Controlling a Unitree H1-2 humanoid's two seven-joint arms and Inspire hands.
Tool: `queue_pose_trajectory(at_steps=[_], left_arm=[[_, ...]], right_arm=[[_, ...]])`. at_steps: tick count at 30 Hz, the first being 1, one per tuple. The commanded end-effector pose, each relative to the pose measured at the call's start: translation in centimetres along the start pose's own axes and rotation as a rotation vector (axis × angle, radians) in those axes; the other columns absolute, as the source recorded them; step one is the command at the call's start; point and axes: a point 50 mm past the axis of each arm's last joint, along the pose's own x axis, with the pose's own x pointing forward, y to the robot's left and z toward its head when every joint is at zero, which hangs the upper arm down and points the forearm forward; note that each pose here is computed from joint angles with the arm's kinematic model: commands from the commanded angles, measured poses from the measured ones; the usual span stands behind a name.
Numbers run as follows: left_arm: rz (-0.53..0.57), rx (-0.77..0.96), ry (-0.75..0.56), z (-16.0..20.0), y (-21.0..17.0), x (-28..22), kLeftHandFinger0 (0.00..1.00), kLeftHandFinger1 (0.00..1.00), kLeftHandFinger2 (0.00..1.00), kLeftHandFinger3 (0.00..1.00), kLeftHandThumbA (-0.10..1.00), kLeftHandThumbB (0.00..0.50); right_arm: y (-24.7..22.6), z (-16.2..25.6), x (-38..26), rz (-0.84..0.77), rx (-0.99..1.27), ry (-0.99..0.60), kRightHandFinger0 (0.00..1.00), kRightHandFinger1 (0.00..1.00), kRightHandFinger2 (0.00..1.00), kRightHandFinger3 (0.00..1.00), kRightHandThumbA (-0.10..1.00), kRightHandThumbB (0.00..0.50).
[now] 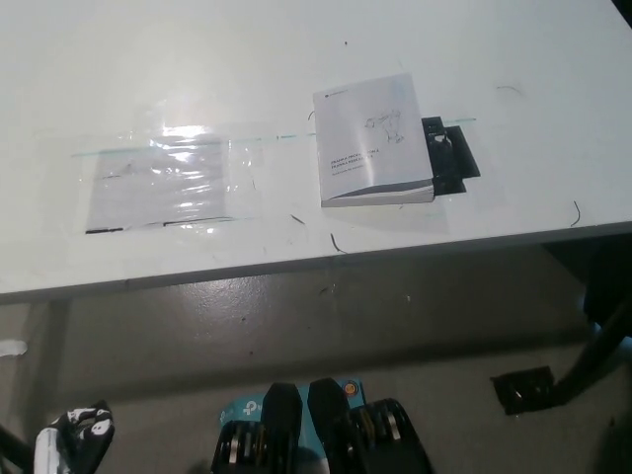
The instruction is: The robot uses its right hand to slide under the cover of the book kept in the middle of the desk and open it
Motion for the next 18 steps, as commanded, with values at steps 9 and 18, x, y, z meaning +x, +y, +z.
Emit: queue_pose_trajectory(at_steps=[9, 18], left_arm=[[0.003, -0.012, -0.069, 1.7, -0.3, 1.4, 0.61, 0.61, 0.67, 0.80, 0.65, 0.000], [-0.013, 0.007, -0.083, 2.0, -0.3, 1.3, 0.61, 0.61, 0.68, 0.81, 0.65, 0.000]], right_arm=[[6.8, -4.6, 3.7, 0.203, 0.096, 0.186, 0.82, 1.00, 0.99, 1.00, 0.97, 0.065], [9.6, -11.2, 2.3, 0.223, 0.081, 0.330, 0.79, 1.00, 1.00, 1.00, 1.00, 0.102]])
